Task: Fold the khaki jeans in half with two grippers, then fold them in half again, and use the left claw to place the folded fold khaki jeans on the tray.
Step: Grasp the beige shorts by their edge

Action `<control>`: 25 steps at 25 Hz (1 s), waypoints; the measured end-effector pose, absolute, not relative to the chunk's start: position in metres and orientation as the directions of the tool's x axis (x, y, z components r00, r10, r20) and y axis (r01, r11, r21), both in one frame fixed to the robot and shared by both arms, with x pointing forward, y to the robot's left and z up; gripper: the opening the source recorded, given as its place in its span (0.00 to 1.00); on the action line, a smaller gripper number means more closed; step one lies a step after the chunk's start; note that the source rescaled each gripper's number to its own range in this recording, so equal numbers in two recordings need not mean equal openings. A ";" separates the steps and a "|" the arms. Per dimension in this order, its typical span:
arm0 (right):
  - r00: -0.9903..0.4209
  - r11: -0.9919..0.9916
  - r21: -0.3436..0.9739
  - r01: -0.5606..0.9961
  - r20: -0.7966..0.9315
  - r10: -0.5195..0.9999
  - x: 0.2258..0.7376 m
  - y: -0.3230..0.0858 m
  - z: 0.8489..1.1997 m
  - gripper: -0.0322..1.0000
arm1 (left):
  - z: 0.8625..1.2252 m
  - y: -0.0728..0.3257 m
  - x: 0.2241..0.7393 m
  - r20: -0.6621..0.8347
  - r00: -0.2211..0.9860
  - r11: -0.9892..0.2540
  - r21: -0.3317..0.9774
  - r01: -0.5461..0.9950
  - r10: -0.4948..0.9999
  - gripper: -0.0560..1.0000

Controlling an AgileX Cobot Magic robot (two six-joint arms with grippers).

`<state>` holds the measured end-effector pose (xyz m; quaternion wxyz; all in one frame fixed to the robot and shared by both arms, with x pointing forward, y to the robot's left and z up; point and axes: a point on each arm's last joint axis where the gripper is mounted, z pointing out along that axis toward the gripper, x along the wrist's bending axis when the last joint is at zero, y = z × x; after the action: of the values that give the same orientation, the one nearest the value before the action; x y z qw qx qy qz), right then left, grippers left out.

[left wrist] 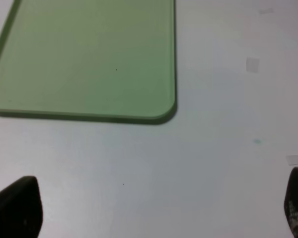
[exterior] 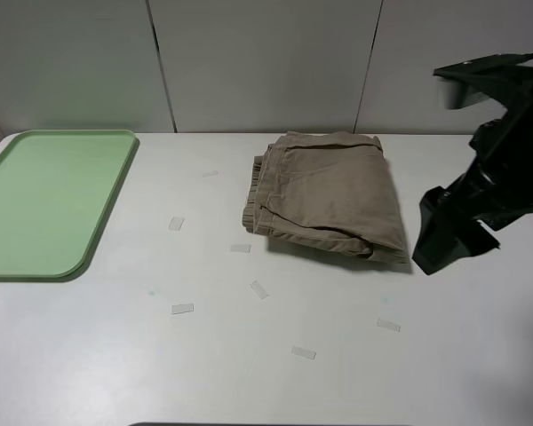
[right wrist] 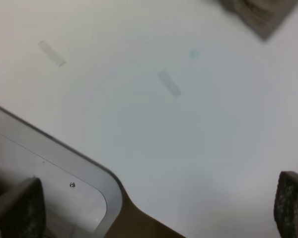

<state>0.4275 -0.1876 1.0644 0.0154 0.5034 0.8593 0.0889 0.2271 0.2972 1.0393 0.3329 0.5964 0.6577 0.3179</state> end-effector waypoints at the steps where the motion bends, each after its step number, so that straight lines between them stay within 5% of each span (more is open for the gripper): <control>1: -0.496 0.478 0.187 0.858 0.062 0.866 0.420 -0.192 1.068 1.00 | 1.039 0.297 0.227 -0.059 -0.067 0.087 0.815 0.573 0.996 0.97; 13: -0.535 0.458 0.465 0.758 0.041 0.844 0.318 -0.248 1.081 1.00 | 1.039 0.297 0.227 -0.059 -0.067 0.087 0.815 0.573 0.996 0.97; 25: -0.491 0.241 0.796 0.555 0.079 0.867 0.258 -0.282 1.052 1.00 | 1.039 0.297 0.227 -0.059 -0.067 0.087 0.815 0.573 0.996 0.97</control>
<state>0.2575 -0.2822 1.0521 0.1940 0.4656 0.7635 0.4032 0.2271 0.2972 1.0393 0.3329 0.5964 0.6577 0.3179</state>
